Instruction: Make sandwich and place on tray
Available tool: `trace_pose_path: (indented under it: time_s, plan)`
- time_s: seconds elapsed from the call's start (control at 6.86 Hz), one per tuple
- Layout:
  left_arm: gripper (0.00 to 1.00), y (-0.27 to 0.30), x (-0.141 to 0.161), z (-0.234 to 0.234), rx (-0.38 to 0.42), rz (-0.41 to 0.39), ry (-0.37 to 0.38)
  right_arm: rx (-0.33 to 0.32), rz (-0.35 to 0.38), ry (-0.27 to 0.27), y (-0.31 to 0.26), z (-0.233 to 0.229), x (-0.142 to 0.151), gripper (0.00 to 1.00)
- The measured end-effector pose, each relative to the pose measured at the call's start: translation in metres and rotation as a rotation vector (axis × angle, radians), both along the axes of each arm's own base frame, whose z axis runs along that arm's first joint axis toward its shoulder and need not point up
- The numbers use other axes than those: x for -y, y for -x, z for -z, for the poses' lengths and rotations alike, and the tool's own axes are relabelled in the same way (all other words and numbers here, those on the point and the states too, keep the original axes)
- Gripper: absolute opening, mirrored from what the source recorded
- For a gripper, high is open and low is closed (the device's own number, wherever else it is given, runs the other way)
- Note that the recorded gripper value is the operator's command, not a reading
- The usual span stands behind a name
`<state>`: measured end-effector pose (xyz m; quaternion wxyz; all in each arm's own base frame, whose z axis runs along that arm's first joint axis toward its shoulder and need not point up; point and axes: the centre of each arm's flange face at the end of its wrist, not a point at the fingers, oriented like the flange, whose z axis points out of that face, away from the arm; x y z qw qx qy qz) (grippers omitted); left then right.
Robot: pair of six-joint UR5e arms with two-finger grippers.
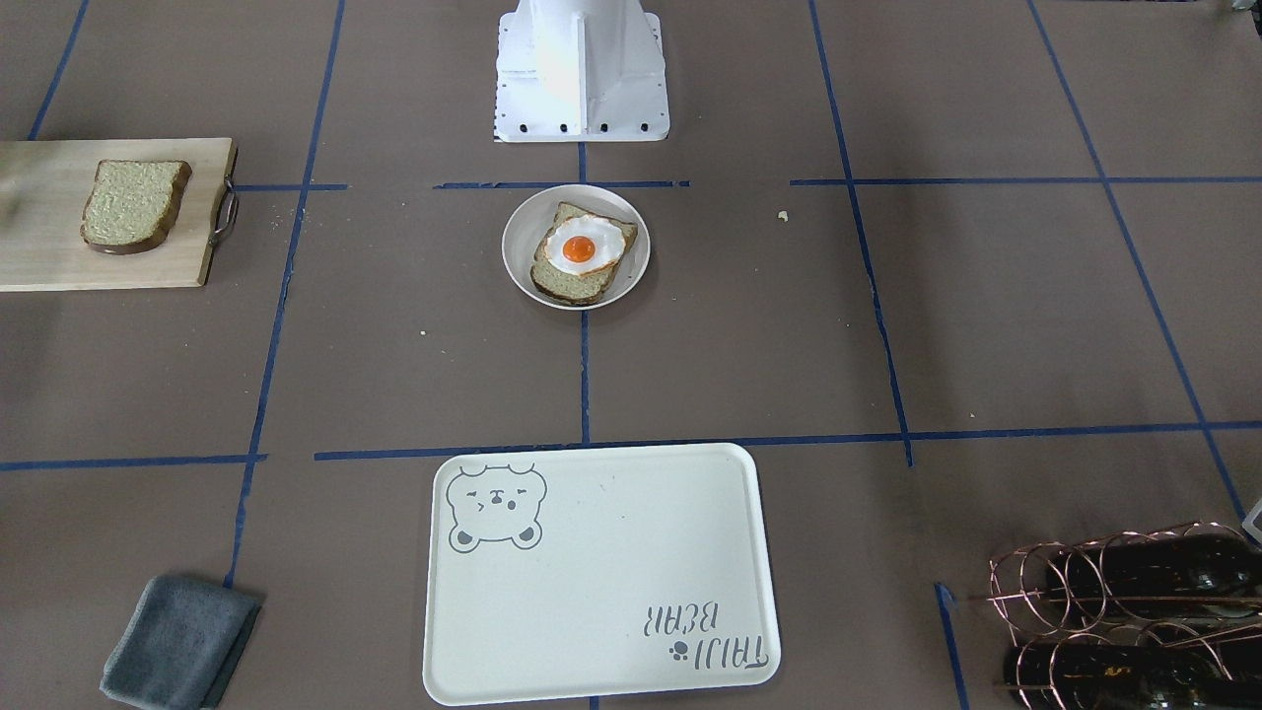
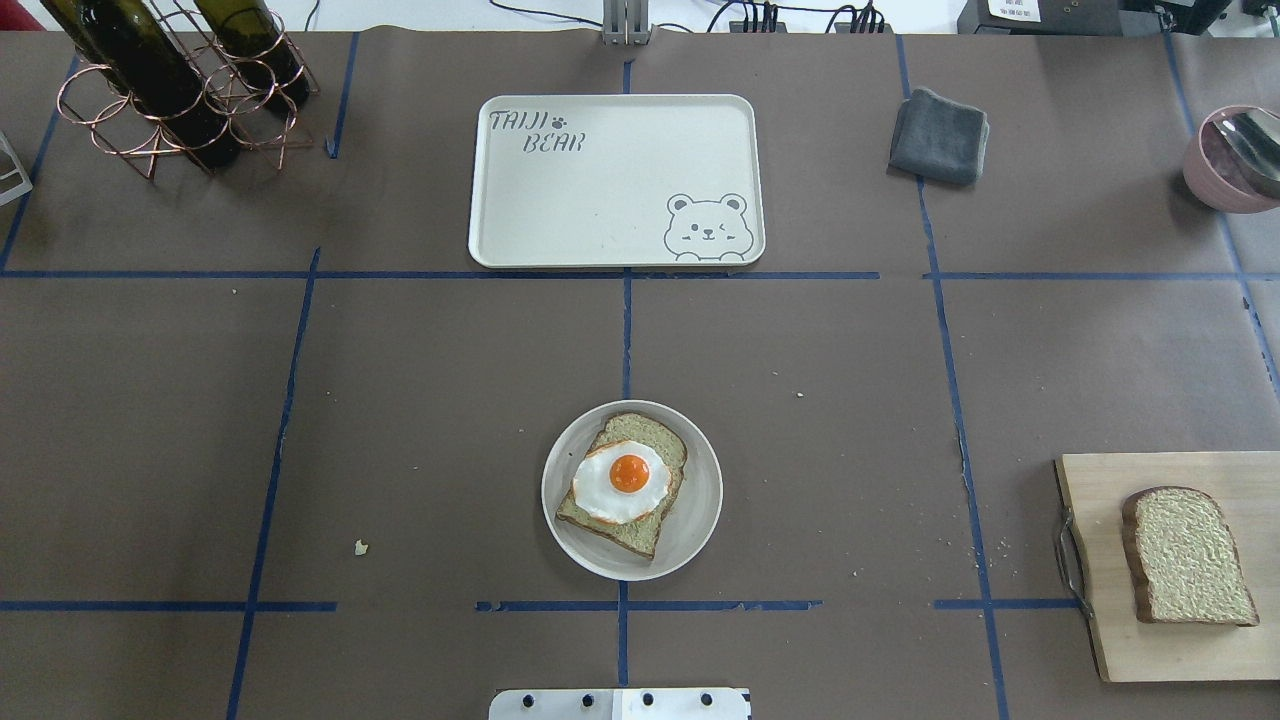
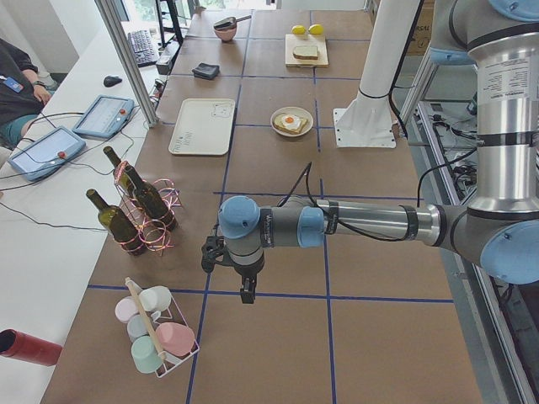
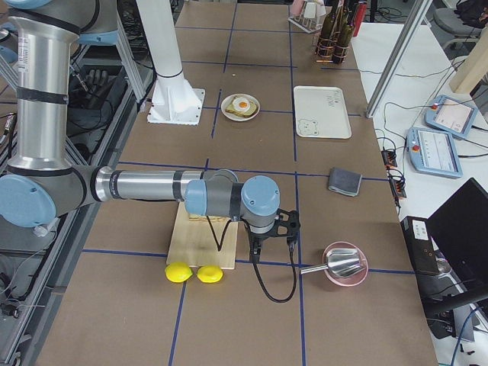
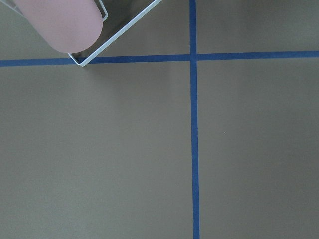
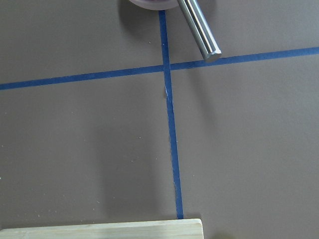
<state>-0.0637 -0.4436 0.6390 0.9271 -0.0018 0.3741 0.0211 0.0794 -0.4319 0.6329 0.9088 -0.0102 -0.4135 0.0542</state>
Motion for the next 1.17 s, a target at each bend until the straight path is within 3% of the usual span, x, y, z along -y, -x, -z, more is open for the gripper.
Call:
trace_pose_path:
  time_s: [0.58, 1.17]
  plan:
    - [1.00, -0.001, 0.011, 0.015, -0.003, 0.000, -0.040, 0.001, -0.002, -0.029, 0.001, 0.015, 0.014, 1.00]
    - [1.00, -0.009, 0.061, 0.086, -0.031, 0.020, -0.192, 0.029, 0.067, -0.103, 0.042, 0.063, 0.062, 1.00]
